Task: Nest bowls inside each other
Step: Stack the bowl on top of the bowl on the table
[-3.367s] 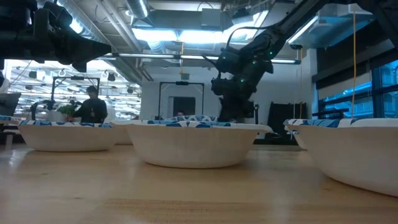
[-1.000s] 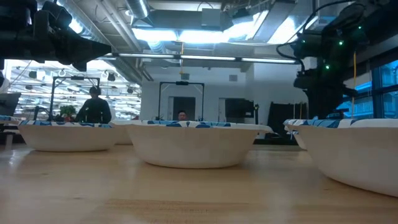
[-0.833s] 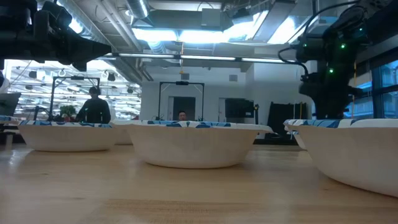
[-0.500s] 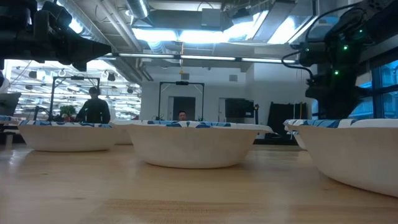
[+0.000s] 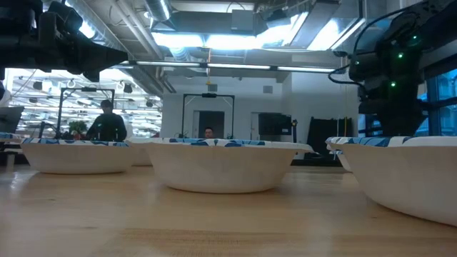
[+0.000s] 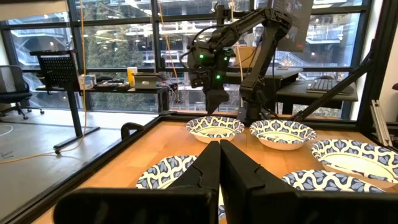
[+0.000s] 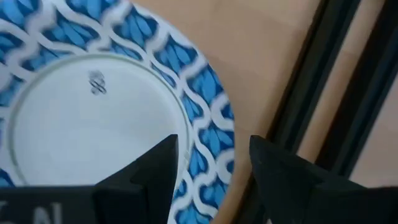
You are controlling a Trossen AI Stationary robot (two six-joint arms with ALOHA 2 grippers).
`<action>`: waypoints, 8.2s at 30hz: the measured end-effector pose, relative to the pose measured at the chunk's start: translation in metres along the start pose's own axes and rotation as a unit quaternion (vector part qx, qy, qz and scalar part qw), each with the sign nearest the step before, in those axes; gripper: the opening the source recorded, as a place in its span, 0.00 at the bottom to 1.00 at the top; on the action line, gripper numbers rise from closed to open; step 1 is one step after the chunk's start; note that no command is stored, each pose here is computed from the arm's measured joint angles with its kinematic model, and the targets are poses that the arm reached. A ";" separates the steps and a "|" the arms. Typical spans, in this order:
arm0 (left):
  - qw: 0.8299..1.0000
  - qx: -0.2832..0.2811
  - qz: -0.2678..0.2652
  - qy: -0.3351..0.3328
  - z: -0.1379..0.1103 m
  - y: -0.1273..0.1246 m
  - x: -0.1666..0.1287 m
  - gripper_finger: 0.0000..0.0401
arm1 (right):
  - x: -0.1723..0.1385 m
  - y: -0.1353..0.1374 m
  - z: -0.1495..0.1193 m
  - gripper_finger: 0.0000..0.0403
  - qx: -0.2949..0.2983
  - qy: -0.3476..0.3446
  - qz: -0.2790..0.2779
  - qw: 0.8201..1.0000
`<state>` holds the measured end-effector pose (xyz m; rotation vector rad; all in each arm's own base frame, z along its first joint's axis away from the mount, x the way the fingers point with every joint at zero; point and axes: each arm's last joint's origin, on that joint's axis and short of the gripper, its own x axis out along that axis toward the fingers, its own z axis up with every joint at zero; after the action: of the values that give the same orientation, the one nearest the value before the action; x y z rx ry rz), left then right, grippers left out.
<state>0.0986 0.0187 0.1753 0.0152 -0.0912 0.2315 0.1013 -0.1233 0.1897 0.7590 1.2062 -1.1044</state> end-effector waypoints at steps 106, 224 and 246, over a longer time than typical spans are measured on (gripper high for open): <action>1.000 -0.001 0.000 0.000 0.000 0.000 0.000 0.00 | -0.048 0.146 0.113 0.01 -0.181 -0.098 0.322 0.924; 0.995 0.054 0.083 0.001 0.001 0.005 0.000 0.00 | -0.115 0.093 -0.011 0.34 -0.203 -0.346 0.419 0.815; 0.987 0.007 0.160 -0.001 0.001 0.009 -0.001 0.30 | -0.112 0.087 -0.019 0.34 -0.234 -0.371 0.414 0.798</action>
<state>0.0950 0.0273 0.1758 0.0157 -0.0936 0.5533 0.1786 -0.0499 0.2856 0.3187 0.3319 -0.2558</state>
